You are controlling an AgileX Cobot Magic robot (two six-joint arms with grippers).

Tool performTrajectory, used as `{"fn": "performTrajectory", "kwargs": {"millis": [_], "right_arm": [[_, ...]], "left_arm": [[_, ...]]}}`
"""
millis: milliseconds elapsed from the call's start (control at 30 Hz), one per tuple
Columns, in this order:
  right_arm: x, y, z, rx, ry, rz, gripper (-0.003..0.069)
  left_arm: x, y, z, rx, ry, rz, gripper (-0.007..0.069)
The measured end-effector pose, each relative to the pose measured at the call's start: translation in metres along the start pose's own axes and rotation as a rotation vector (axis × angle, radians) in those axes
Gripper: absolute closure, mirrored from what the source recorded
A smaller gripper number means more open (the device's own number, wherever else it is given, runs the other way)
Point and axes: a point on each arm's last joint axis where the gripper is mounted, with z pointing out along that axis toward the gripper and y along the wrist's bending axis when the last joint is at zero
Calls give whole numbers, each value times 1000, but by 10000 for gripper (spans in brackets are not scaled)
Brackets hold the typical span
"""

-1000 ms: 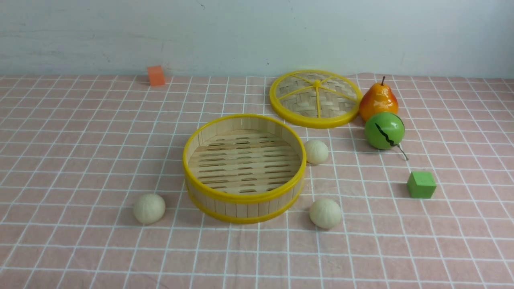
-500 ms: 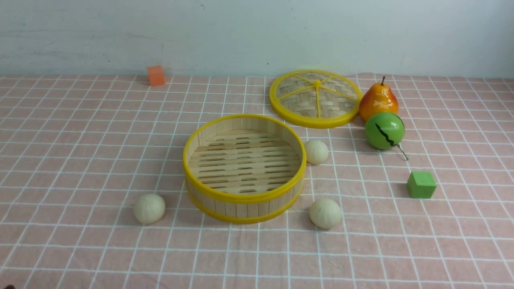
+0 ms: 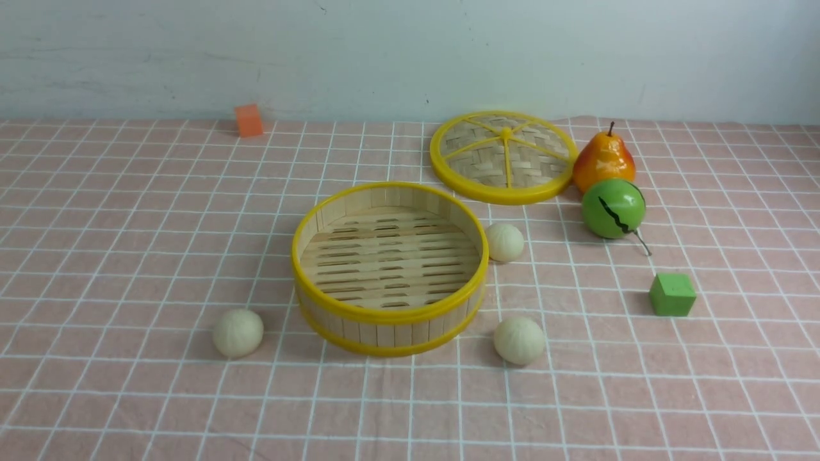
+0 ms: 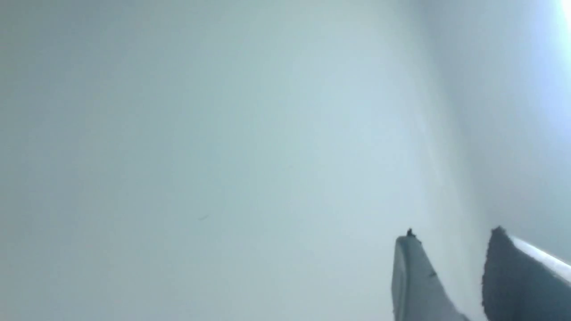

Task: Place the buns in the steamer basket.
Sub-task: Use the left arm to grab a steamed stuffed bun

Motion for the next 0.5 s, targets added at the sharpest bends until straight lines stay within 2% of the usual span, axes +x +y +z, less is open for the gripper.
{"fn": "performTrajectory", "kwargs": {"millis": [67,133,233,333,367,400,500], "right_arm": [[0,1,10,4,61,39,427],[-1,3,17,-1,97,36,438],[-10,10,57,-29,273,-51,521],[-7,11,81,-29,415,-116,594],[0,8,99,-1,535,-133,647],[2,8,104,6,555,-128,652],[38,-1,126,112,851,-80,678]], "left_arm": [[-14,0,7,-10,-65,-81,393],[-23,-2,16,-14,-67,-95,402],[-56,-6,64,-56,53,-107,506],[-64,-4,97,-121,206,-128,597],[-62,-1,122,-173,334,-129,639],[-61,-1,125,-180,351,-130,639],[-31,12,168,-311,681,-154,639]]}}
